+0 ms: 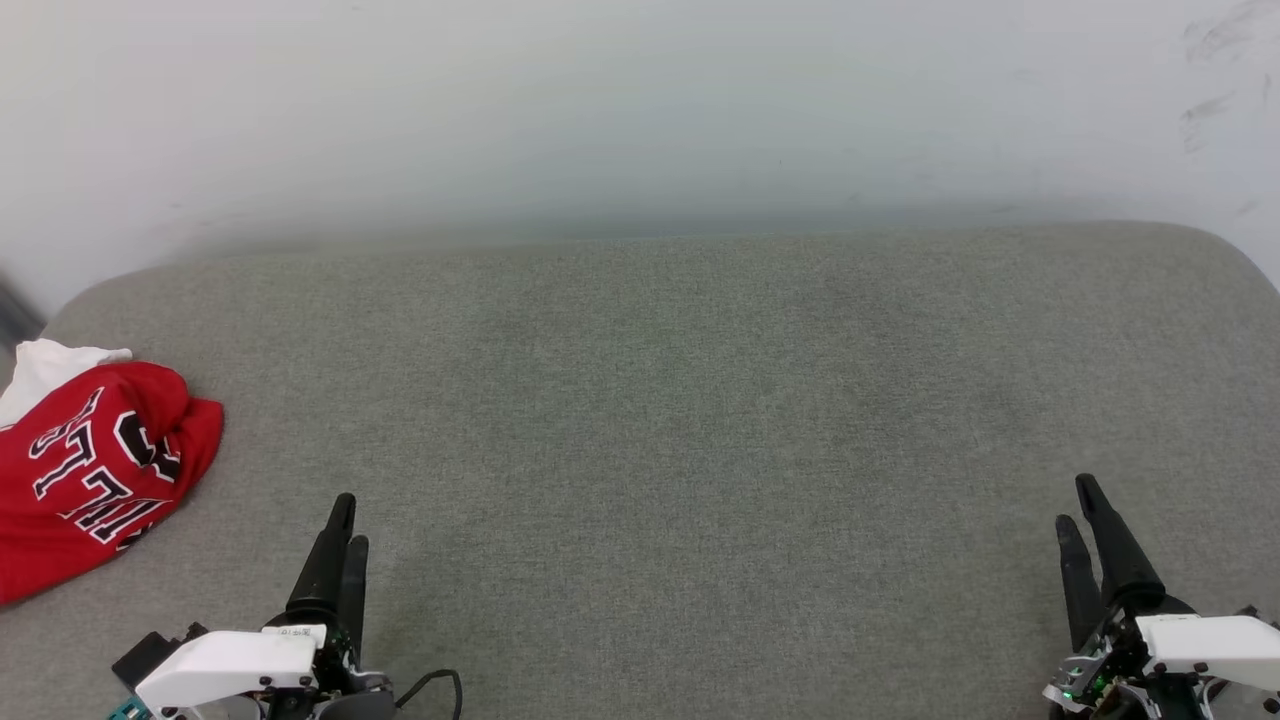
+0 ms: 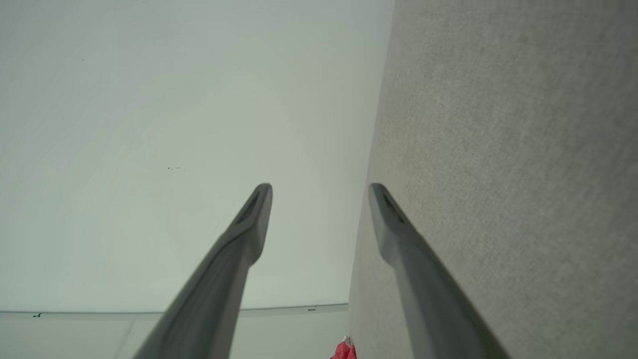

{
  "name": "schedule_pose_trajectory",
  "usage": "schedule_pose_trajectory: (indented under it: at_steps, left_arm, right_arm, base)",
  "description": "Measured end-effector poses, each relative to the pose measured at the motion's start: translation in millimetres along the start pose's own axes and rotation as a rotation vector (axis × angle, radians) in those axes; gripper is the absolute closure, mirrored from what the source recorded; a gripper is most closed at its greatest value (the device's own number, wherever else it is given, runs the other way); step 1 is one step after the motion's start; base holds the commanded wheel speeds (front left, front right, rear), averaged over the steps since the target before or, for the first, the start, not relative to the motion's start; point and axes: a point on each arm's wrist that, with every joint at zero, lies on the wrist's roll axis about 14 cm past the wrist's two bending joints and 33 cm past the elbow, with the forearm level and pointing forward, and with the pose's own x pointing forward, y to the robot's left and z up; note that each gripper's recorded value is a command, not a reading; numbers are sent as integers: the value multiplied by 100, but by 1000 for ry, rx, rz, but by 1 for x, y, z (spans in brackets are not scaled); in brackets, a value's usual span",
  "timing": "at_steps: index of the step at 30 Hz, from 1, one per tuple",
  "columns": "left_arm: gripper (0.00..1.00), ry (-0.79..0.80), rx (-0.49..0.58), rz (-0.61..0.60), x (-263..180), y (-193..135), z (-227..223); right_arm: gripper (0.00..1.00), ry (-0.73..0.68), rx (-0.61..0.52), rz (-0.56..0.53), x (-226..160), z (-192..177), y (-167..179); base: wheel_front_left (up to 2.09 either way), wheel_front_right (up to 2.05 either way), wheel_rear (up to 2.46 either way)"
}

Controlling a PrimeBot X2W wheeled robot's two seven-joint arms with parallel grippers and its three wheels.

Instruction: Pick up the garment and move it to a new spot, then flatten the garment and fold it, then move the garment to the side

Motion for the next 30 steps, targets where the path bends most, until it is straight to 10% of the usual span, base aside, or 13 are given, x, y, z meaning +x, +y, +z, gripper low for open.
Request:
schedule_pose_trajectory:
  at_steps: [30]
  left_arm:
    - [0, -63, 669, 18, -1, -22, -3]
  right_arm:
    - [0, -56, -620, 137, -3, -3, 44]
  base:
    - [0, 0, 0]
